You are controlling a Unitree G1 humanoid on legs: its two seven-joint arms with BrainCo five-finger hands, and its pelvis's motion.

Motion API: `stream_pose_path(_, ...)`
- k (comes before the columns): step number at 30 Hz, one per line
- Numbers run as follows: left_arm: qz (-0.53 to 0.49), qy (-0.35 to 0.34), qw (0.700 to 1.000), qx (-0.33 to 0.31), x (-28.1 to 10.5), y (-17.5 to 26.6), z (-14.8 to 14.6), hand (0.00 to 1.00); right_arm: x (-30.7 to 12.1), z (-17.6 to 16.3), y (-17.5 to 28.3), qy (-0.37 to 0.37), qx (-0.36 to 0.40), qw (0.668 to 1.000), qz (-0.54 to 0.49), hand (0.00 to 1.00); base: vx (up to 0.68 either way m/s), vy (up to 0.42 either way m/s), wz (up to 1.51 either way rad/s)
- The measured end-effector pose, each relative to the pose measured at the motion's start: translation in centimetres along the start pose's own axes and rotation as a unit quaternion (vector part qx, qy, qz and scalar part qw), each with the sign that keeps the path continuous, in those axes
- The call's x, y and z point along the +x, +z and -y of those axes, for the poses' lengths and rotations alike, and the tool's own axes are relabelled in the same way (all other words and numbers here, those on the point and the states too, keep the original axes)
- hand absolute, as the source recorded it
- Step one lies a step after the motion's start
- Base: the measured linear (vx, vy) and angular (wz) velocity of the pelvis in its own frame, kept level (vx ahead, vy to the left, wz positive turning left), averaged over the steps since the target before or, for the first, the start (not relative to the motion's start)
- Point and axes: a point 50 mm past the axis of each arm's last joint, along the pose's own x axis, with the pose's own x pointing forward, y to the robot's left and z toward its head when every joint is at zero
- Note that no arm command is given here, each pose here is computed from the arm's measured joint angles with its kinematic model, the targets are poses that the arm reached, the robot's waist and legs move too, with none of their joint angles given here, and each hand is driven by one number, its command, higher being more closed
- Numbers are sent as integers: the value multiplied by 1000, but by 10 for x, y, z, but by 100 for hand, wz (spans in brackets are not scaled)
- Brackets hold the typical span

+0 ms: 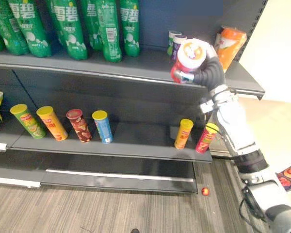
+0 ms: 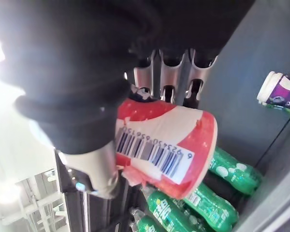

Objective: Put the gum and the chips on the shelf.

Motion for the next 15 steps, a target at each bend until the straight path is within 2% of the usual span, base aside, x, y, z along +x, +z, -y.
stream_pose_path(11, 12, -5, 1000, 4, 1, 7, 3, 0, 35, 21, -35, -47, -44, 990, -127, 100, 0, -22, 8)
stream_pose_path(15, 23, -7, 1000, 8, 2, 15, 4, 0, 43, 36, -35, -82, -35, 986, -143, 100, -9, -13, 15)
